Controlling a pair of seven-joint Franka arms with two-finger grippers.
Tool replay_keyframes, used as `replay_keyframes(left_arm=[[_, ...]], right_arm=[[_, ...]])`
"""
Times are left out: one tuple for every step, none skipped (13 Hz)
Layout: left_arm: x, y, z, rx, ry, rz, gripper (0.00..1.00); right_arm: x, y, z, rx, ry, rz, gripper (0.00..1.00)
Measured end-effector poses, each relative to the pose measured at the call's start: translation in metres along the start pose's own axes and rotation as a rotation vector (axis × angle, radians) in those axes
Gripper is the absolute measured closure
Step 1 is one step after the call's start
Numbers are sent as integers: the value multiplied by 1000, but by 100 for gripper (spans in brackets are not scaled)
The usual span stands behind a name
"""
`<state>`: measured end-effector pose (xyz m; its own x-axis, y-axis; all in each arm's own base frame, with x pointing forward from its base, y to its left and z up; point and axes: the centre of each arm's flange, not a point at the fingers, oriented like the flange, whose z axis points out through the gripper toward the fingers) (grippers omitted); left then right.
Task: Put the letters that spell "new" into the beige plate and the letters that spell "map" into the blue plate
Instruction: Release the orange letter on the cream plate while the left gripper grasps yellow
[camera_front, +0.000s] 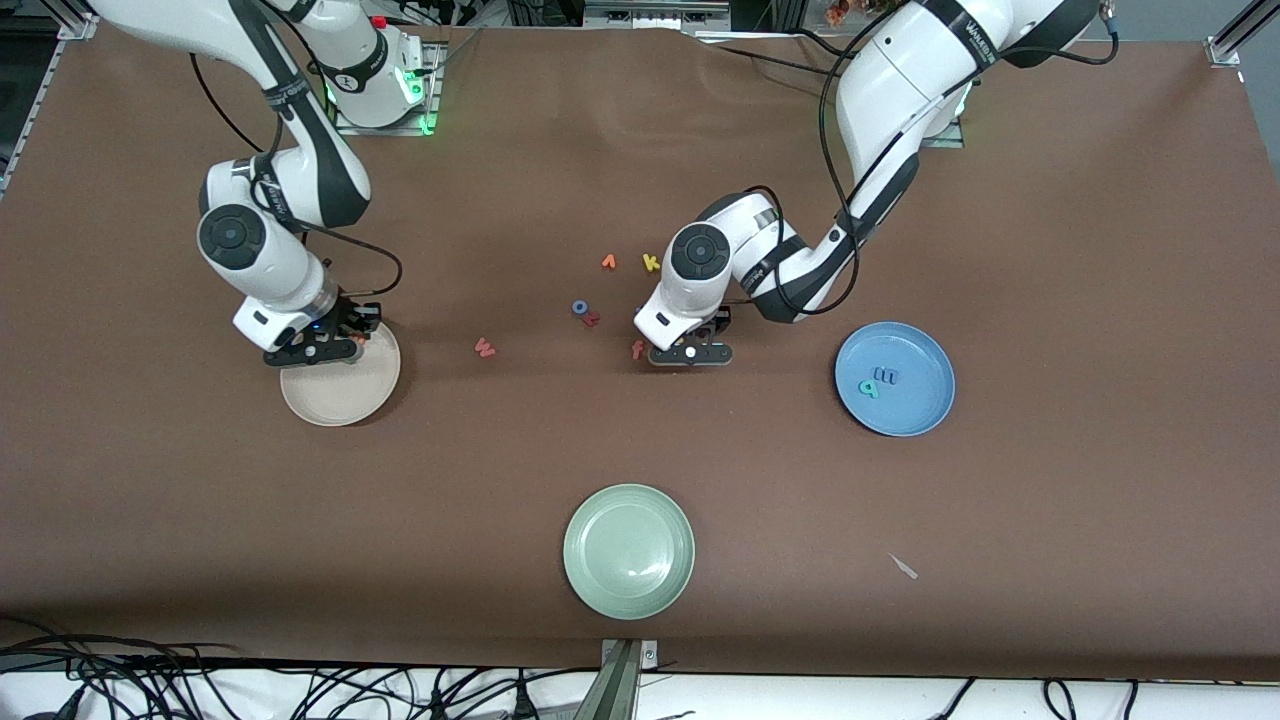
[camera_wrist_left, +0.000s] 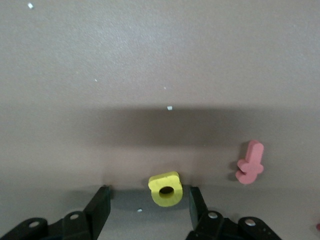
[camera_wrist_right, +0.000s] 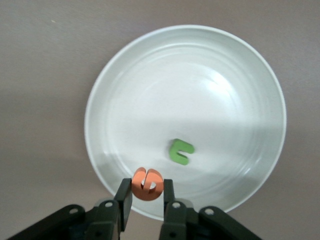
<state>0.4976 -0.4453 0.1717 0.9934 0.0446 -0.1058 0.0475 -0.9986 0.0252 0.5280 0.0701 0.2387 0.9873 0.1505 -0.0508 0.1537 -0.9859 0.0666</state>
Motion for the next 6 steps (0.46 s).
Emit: replay_keyframes(left_arm=[[1, -1, 1, 1, 1, -2, 29], [2, -1, 2, -7, 6, -4, 30], [3, 0, 2, -19, 14, -5, 30], [5, -1, 1, -23, 18, -8, 37], [7, -1, 0, -26, 22, -11, 50], [8, -1, -2, -31, 26, -19, 63]], right_arm=[[0, 0, 2, 3, -4, 8, 67], [0, -2, 4, 9, -7, 27, 60], [0, -6, 4, 15, -9, 53, 50], [0, -16, 4, 22, -8, 80, 41], [0, -35, 2, 31, -4, 112, 30], [1, -61, -1, 41, 3, 150, 23]])
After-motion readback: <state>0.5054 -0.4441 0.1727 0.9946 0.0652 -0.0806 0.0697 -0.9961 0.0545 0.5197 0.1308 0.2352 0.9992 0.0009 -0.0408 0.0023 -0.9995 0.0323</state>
